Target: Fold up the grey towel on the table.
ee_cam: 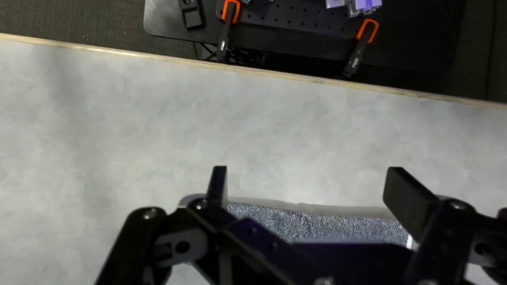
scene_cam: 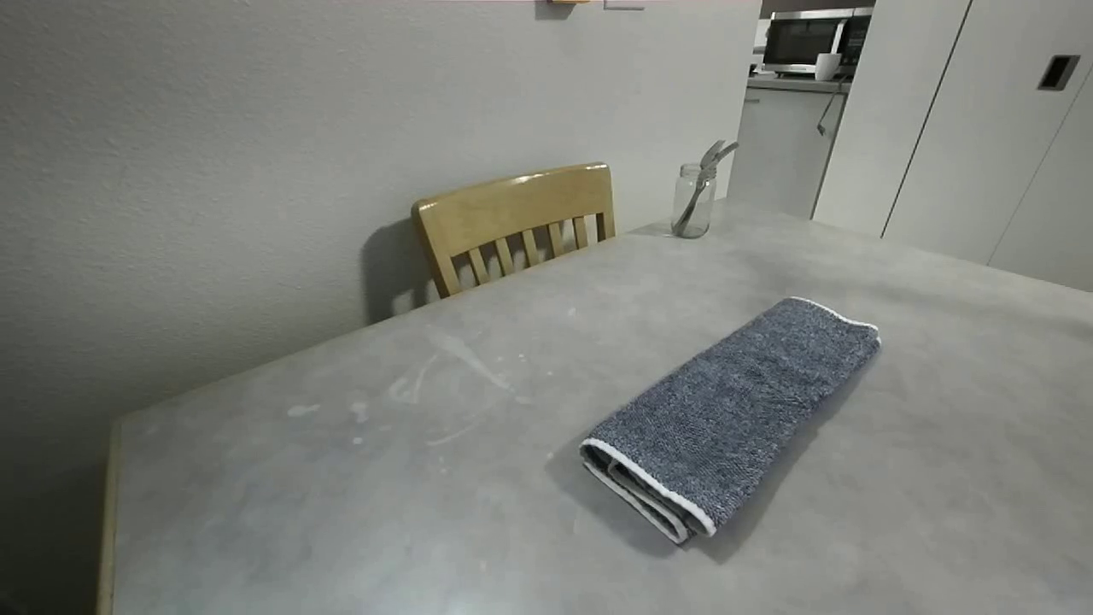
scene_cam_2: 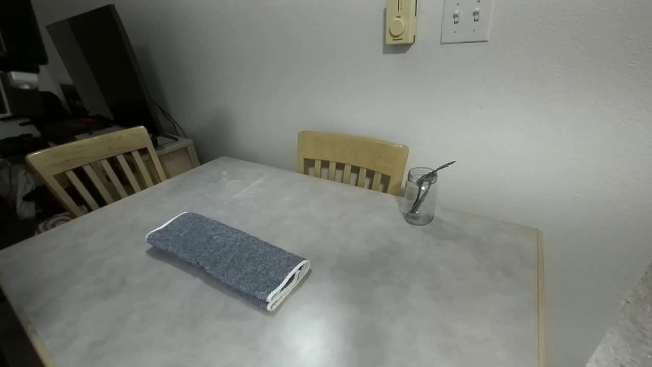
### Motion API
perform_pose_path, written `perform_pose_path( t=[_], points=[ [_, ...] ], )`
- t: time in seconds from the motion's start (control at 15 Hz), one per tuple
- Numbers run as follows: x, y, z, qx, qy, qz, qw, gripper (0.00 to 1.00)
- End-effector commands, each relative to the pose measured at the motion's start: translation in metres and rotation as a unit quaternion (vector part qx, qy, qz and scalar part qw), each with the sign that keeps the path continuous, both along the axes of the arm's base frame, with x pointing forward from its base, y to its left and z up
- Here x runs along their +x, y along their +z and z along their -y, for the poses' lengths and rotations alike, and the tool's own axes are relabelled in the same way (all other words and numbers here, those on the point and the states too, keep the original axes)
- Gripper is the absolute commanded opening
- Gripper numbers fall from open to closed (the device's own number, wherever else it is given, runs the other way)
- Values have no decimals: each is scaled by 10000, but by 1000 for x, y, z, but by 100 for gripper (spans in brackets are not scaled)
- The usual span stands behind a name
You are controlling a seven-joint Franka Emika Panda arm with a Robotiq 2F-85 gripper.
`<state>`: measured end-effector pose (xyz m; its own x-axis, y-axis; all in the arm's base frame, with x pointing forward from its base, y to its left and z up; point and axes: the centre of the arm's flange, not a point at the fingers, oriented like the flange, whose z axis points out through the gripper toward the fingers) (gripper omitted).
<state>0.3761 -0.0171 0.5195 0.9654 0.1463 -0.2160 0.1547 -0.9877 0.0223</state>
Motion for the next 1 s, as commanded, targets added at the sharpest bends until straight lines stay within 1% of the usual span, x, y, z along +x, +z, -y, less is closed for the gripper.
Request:
perform_pose_path(
  t=[0.0,0.07,0.2,0.27,0.4,0.6,0.67,0.73,0.87,0.93],
  points=[
    [41,-31,-13,191,15,-209,9996,100],
    [50,-42,-15,247,56,-283,9993,100],
    [73,-72,-24,217,171,-446,9986,100],
    [38,-51,-18,181,81,-283,9994,100],
    [54,-74,-23,160,135,-432,9988,100],
    [62,-81,-25,153,143,-494,9986,100],
    [62,-81,-24,224,12,-383,9990,100],
    [71,-83,-30,457,-311,-147,9984,100],
    [94,-99,-45,830,-756,90,9936,100],
    [104,-105,-56,991,-1015,227,9896,100]
  ],
)
